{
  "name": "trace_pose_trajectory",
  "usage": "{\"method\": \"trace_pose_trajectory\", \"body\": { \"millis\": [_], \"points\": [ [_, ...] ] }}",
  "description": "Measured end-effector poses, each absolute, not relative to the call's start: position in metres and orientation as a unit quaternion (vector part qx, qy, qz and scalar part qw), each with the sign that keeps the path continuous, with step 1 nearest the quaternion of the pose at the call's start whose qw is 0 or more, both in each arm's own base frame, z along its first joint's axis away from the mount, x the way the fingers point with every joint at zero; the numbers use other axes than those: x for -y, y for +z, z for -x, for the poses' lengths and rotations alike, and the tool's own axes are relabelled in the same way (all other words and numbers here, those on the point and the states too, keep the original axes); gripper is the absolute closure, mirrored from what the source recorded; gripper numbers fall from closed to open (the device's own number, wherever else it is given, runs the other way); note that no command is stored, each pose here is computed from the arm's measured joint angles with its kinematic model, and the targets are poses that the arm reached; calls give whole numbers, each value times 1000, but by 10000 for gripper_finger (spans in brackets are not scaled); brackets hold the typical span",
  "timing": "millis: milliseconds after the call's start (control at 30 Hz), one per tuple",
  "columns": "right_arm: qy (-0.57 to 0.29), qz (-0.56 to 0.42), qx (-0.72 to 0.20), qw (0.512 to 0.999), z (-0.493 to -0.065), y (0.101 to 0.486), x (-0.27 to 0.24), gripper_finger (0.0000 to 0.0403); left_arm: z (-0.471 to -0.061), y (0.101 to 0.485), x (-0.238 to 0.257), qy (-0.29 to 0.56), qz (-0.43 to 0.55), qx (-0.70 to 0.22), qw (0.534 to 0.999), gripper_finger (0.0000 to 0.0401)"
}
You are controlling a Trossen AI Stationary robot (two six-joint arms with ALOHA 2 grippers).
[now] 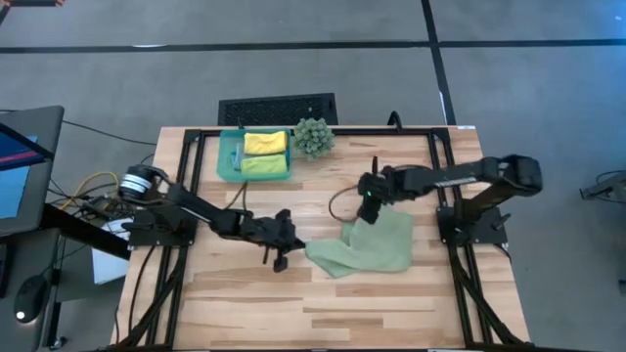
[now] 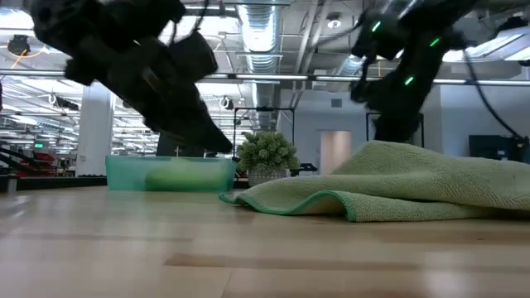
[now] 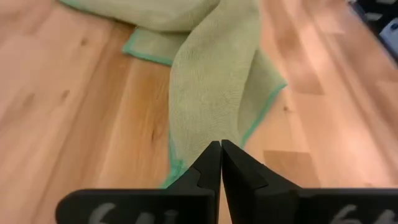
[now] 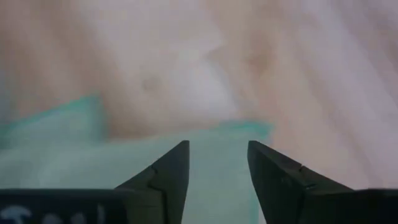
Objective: Fold microfiber towels
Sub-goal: Fold the green microfiber cloth
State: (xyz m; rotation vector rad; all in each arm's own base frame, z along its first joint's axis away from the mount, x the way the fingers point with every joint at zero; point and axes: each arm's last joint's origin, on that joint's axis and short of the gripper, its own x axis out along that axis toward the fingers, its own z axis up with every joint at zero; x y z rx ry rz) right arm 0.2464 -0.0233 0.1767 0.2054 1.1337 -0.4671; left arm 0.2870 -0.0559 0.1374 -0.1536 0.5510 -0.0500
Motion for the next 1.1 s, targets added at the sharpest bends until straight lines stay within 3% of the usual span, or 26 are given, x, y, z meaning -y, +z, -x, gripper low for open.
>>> {"method": "trace_pose_trajectory", "body": {
  "millis": [233,300,533,667,767,967,1100],
  "points": [
    [-214,-124,-602,759,-249,137,68,249,-318,122,60,-21,62,-297,953,397],
    [-192,-121,-605,763,-254,131,71,264,-321,124,61,-25,45,-304,951,397],
    [-150,-82,-598,784,-255,137,61,383,-331,141,56,35,14,-278,960,397],
    [-135,-50,-516,845,-255,177,46,383,-329,150,49,101,-13,-277,956,397],
    [-152,-3,-439,886,-247,212,31,385,-329,173,51,96,-54,-241,964,397],
    [-186,90,-223,953,-215,295,6,396,-322,227,40,146,-138,-159,967,397],
    [-177,92,-86,976,-187,344,-3,385,-317,258,30,96,-196,-90,972,380]
  ]
}}
